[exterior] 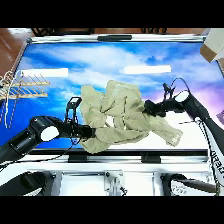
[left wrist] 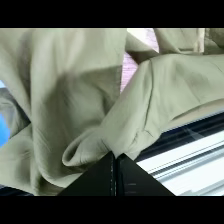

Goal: Fold the shirts.

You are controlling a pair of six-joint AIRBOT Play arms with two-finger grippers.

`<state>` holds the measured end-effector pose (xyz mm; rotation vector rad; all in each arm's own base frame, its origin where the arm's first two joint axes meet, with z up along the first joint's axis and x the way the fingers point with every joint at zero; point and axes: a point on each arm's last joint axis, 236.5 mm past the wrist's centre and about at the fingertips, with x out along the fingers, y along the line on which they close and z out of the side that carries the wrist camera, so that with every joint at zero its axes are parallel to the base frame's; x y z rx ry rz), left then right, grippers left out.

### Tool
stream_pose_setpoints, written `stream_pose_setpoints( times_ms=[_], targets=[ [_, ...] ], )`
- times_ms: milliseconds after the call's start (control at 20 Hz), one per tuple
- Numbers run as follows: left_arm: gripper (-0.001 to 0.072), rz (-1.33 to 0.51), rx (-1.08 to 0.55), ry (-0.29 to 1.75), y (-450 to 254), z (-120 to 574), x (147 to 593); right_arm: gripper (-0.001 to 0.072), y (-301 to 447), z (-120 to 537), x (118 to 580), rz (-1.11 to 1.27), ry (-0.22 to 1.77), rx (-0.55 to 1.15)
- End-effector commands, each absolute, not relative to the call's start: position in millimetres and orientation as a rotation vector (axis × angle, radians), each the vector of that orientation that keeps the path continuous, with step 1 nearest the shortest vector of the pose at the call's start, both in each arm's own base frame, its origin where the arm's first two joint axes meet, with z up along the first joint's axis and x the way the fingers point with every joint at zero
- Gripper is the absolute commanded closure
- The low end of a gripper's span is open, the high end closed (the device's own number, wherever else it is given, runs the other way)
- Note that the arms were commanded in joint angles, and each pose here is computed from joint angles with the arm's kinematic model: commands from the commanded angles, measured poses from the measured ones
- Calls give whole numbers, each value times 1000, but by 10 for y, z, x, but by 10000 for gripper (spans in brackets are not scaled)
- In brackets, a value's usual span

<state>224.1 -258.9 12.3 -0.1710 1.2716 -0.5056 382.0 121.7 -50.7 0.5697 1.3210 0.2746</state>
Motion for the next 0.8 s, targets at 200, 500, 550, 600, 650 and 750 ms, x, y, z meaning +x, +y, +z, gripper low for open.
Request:
stream_pose_setpoints(
  times_ms=[200, 500, 550, 600, 650, 750],
  targets=[
    [664, -923, -396, 1006, -3740, 864, 2014, 659, 1047, 1471, 5109, 335, 674, 381],
    [665, -1065, -429, 862, -4800, 1190, 1907, 659, 906, 3014, 5530, 279, 189, 384],
    [664, -1086, -398, 857, -4961, 1140, 1903, 659, 920, 2990, 5522, 283, 202, 393],
    [664, -1083, -390, 867, -5084, 1057, 1950, 659, 963, 2881, 5497, 296, 247, 377],
    [661, -1070, -386, 878, -5149, 966, 2027, 659, 990, 2723, 5460, 304, 309, 333],
    [450, -1033, -382, 901, -5117, 812, 2194, 652, 953, 2309, 5339, 284, 475, 240]
  ],
)
